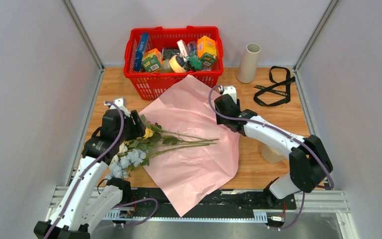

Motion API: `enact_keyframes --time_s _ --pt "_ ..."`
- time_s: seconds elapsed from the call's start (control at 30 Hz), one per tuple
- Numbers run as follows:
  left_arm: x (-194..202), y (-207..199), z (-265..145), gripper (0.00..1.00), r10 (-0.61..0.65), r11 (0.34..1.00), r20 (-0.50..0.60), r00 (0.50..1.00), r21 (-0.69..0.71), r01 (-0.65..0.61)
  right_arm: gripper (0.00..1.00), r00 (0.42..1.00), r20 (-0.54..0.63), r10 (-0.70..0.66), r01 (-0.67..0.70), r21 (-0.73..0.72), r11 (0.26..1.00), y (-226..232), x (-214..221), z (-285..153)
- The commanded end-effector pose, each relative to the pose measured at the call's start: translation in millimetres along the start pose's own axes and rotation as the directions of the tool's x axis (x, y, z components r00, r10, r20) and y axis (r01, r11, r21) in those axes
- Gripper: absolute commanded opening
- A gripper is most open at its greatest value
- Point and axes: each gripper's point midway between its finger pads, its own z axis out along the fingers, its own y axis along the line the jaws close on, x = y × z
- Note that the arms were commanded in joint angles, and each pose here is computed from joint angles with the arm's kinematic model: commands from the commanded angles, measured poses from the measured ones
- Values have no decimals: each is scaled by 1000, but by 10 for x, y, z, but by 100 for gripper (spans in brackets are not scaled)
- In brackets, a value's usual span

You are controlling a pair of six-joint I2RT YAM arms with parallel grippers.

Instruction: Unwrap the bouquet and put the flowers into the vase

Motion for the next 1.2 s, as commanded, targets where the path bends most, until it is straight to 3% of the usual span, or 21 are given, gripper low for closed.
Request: enact_keyframes --time_s 0.0,0.1,0.33,0.7,0.9,1.17 --pt "-128 -361 81 66 -48 987 5 999 152 46 68 1000 16 24 -21 -136 990 143 -61 -257" --pt "-124 -451 194 66 -48 982 -17 999 183 50 68 999 15 34 -32 -115 993 69 -134 -397" --pt "-87 -652 343 66 -41 968 -68 997 246 56 80 992 86 94 -80 -149 986 -12 -440 -807" --pt "38 -714 501 66 -55 965 -101 993 248 78 85 993 45 111 -104 -139 985 -3 -294 -795" --pt "70 -668 535 66 -53 971 -105 993 228 76 84 997 -3 71 -70 -232 970 343 -188 -799" --pt "115 -622 560 66 -56 975 -114 992 208 79 84 999 -26 21 -26 -188 982 710 77 -825"
